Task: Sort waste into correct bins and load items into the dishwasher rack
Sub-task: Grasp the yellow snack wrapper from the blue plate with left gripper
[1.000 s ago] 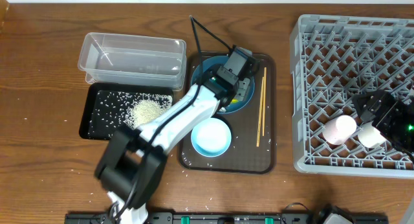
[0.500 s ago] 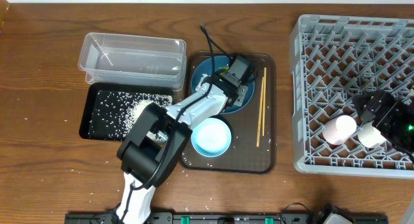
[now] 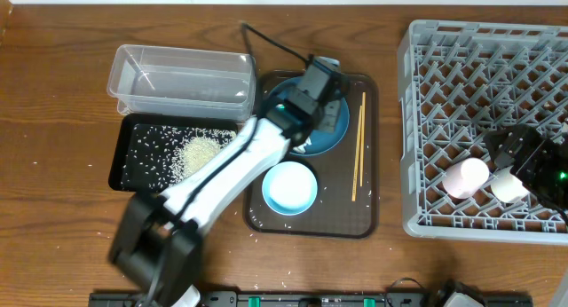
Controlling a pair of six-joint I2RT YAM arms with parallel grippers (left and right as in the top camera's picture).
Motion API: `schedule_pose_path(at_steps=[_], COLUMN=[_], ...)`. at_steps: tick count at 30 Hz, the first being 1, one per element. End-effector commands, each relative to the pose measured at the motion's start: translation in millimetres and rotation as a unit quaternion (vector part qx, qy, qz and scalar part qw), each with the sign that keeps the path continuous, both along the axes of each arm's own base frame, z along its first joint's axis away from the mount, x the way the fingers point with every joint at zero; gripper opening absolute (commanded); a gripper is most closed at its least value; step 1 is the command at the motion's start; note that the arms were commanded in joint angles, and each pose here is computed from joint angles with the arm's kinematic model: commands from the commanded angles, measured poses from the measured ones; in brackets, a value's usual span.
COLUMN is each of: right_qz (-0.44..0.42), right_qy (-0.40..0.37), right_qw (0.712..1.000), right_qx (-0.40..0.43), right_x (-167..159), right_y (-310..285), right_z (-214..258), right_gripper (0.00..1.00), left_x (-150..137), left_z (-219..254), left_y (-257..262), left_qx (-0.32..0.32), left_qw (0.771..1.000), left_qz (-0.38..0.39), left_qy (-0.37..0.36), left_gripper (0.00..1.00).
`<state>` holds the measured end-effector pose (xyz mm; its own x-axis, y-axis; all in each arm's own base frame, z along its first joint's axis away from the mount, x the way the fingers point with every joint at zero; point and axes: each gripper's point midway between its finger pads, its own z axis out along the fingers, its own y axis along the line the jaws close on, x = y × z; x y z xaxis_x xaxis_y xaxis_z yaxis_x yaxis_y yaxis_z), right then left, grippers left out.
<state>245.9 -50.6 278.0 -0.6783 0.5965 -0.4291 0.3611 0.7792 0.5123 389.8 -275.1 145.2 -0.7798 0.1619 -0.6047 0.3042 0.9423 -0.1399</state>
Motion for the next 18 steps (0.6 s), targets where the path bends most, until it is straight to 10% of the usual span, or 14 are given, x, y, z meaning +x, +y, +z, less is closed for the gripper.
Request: schedule_pose_path(at_steps=[1,7,18], right_qz=[0.0,0.0,-0.001], right_qy=[0.001,0.001,0.002], right_qw=[1.0,1.0,1.0], right_qx=[0.005,0.005,0.004], right_x=[0.1,0.2,-0.4], right_y=[2.3,2.1,1.7], right_z=[0.4,0.5,0.0], right_gripper=[0.92,0.92,0.92], left_x=[0.6,-28.8,-20.7], left_z=[10.3,-39.6,-25.6], left_y=[67.4,153.3,183.6], left_qx=[0.062,0.102,0.057], left_qw=[0.993,0.954,0.942], left_qz=[0.103,0.242,0.294], left_qy=[0.008,0.142,0.154], left_gripper=[0.06,0.06,0.06])
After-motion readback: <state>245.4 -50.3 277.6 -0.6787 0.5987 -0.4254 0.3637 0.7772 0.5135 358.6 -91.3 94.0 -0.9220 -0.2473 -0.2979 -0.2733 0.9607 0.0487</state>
